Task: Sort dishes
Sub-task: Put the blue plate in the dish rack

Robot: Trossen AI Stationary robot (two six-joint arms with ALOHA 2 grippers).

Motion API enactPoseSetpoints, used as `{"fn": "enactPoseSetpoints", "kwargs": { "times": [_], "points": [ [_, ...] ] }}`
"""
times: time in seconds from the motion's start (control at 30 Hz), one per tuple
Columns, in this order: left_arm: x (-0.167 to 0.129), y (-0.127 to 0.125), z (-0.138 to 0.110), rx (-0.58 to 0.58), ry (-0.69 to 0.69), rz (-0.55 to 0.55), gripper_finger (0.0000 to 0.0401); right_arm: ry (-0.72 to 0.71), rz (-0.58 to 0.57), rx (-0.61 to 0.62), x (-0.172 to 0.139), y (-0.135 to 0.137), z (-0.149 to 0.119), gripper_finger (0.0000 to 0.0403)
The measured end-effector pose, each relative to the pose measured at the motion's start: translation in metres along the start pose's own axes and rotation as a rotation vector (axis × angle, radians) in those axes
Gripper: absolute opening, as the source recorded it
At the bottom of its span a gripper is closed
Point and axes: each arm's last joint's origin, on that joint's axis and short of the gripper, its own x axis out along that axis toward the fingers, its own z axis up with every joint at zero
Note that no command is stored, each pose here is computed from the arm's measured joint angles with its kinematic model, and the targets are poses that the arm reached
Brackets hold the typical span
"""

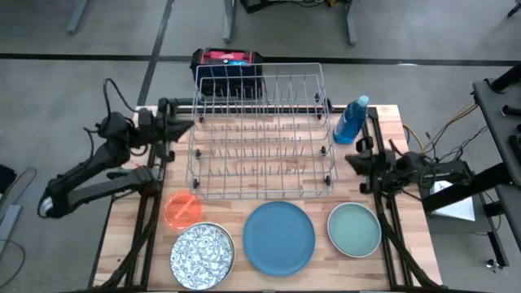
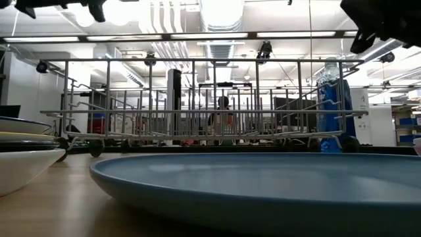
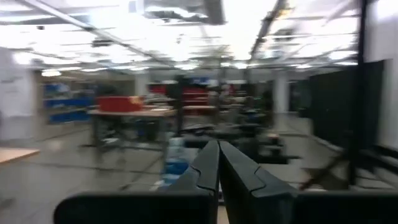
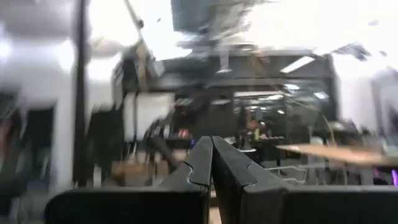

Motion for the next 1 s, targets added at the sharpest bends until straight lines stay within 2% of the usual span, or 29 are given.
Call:
{"fn": "enactPoseSetpoints", "kwargs": {
  "times": [0.1,0.3,0.37,0.43,0.53,0.67,0.83,0.93,1.0],
  "points": [
    [0.009,-0.016,-0.008,-0.018,0.002,-0.019,0.0,-0.077,-0.063,0.087,0.0,-0.002,0.007,0.0002],
    [0.029,-0.063,-0.021,0.015,0.067,-0.003,0.0,-0.096,-0.062,0.069,0.0,-0.002,0.009,0.0002],
    [0.034,-0.083,-0.019,0.049,0.06,-0.021,0.0,-0.088,-0.052,0.113,0.0,-0.002,0.008,0.0002],
    [0.036,-0.102,-0.015,0.09,0.067,-0.04,0.0,-0.1,-0.003,0.165,0.0,0.0,0.01,0.0002],
    [0.038,-0.126,-0.004,0.127,0.084,-0.056,0.0,-0.092,0.145,0.188,0.002,0.005,0.018,0.0002],
    [0.042,-0.144,0.006,0.114,0.127,-0.004,0.0,-0.105,0.199,0.189,0.011,0.01,0.039,0.0002],
    [0.048,-0.154,0.009,0.114,0.215,-0.009,0.0,0.028,0.208,0.103,0.036,0.018,0.072,0.0002],
    [0.052,-0.157,0.011,0.091,0.243,-0.008,0.0,0.171,0.149,0.045,0.061,0.025,0.088,0.0002],
    [0.056,-0.161,0.01,0.09,0.258,-0.008,0.0,0.307,0.085,0.002,0.079,0.029,0.09,0.0002]
  ]
}}
